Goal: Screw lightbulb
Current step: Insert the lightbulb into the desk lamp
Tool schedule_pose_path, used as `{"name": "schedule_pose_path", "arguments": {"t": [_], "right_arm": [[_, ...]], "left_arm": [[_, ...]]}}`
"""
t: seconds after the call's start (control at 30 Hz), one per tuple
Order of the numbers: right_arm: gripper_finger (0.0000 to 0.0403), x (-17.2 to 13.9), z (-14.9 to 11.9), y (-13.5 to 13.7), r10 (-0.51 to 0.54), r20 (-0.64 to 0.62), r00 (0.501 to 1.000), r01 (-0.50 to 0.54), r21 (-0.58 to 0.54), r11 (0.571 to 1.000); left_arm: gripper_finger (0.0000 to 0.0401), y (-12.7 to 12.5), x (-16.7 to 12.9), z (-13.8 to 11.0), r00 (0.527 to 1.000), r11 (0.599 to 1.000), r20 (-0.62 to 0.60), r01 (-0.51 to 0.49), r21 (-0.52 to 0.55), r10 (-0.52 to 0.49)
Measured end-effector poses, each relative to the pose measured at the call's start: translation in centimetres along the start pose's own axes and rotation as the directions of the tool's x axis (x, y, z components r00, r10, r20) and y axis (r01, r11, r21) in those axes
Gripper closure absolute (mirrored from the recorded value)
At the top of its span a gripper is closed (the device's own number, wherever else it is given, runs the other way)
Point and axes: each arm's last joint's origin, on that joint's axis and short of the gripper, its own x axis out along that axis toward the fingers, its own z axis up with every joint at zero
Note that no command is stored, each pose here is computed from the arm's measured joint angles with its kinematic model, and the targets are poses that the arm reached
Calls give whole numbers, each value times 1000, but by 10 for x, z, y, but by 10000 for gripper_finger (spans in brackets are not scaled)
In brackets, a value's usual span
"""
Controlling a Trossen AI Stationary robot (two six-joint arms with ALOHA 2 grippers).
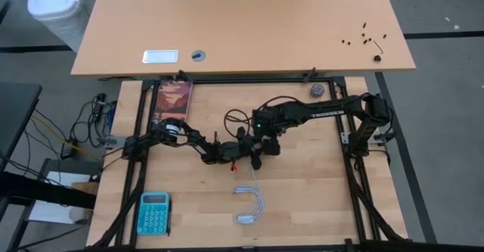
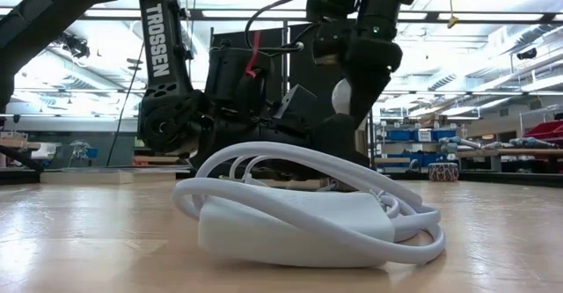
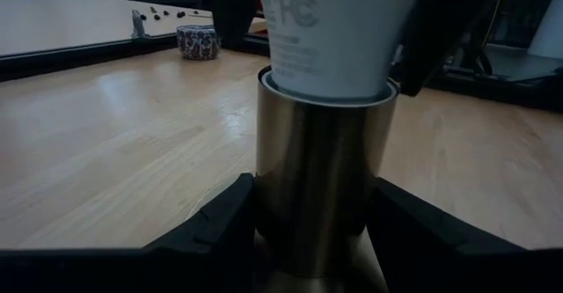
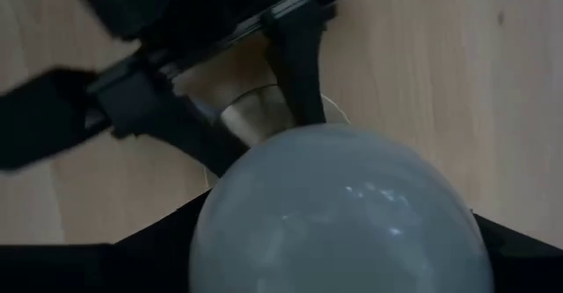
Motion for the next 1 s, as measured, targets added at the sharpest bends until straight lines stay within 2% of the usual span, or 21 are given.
{"name": "schedule_pose_path", "arguments": {"t": [0.23,0.43,0.5,0.63,0.7,0.83,1.0], "right_arm": [[144,1,-1,1,34,-12,999,-31,211,977],[125,0,-2,4,60,-27,998,-42,446,894],[124,0,-1,5,62,-16,998,-46,487,872],[129,0,1,6,59,0,998,-50,531,846],[130,0,0,6,59,0,998,-50,530,847],[119,0,1,5,68,2,998,-60,471,880],[77,1,3,-7,128,26,991,-127,401,907]], "left_arm": [[203,-3,4,3,1000,1000,10,0,10,0],[203,-4,6,5,1000,1000,13,-4,10,4],[203,-4,7,5,1000,1000,10,-6,13,6],[203,-4,7,5,1000,1000,10,-7,13,7],[203,-4,7,5,1000,1000,9,-7,12,7],[203,-5,6,5,1000,1000,10,-7,10,7],[203,-6,6,5,1000,1000,11,-9,8,8]]}}
